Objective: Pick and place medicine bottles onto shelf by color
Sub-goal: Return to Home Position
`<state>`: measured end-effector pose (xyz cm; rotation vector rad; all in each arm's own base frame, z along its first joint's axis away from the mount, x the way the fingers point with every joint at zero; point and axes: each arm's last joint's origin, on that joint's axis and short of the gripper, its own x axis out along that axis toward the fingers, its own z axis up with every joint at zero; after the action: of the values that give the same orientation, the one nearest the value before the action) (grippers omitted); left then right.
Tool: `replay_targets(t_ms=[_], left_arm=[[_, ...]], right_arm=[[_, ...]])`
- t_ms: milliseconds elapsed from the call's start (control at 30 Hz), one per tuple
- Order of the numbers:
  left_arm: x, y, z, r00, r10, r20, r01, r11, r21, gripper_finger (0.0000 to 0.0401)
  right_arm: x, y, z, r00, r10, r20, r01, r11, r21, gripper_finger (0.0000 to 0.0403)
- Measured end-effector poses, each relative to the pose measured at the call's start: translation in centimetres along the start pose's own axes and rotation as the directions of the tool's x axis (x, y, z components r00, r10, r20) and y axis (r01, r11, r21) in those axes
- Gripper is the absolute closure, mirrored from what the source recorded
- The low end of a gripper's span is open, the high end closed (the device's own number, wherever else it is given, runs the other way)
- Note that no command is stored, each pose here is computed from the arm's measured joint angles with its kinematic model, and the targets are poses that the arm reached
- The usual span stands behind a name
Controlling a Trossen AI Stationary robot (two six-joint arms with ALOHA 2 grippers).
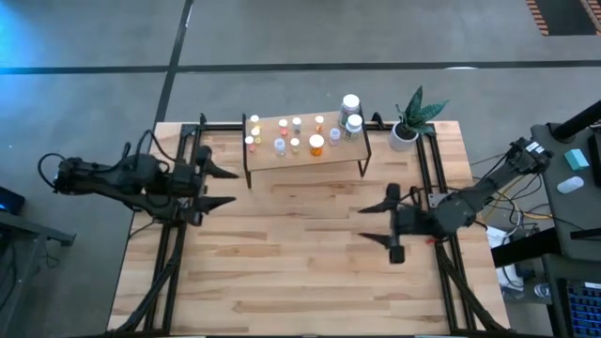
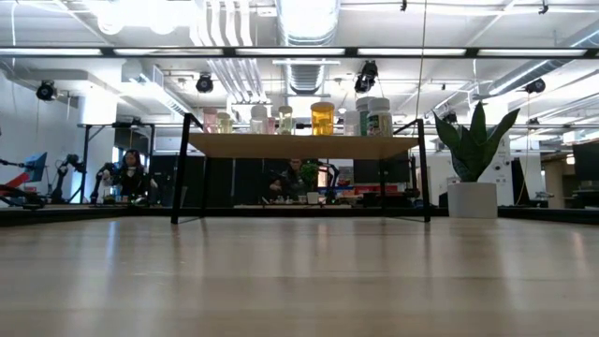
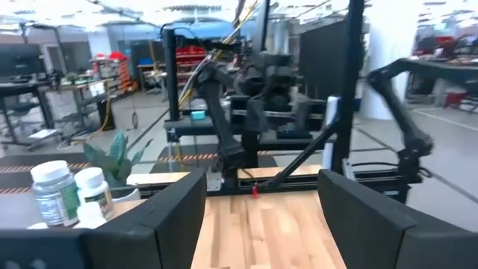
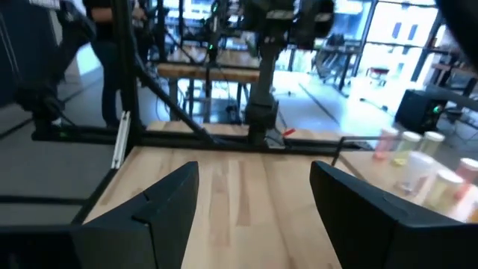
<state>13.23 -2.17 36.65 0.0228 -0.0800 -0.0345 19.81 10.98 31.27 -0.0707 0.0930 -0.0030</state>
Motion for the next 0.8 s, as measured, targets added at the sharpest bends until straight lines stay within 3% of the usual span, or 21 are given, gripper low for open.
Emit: replay_targets(t_ms=[300,467,600,800], left_arm=[[-3.0,0.3,-3.3,0.999,-0.028,0.039,0.028,1.000,-0.005,0.0162],[-3.7,0.4,-6.2,0.989,0.010,0.147,-0.008,1.000,-0.013,0.0162],[-3.8,0.3,-8.7,0.975,0.016,0.220,-0.014,1.000,-0.011,0.0162],[-4.7,0.4,-10.8,0.960,0.021,0.280,-0.013,1.000,-0.028,0.0162]], right_arm=[[-4.4,-2.9,-1.9,0.993,-0.005,0.120,0.012,0.998,-0.058,0.0156],[-6.3,-4.1,-3.5,0.988,-0.009,0.154,0.023,0.996,-0.091,0.0156],[-9.3,-6.1,-3.7,0.960,-0.030,0.277,0.039,0.999,-0.029,0.0156],[-11.2,-7.3,-5.3,0.935,-0.046,0.351,0.055,0.998,-0.015,0.0156]])
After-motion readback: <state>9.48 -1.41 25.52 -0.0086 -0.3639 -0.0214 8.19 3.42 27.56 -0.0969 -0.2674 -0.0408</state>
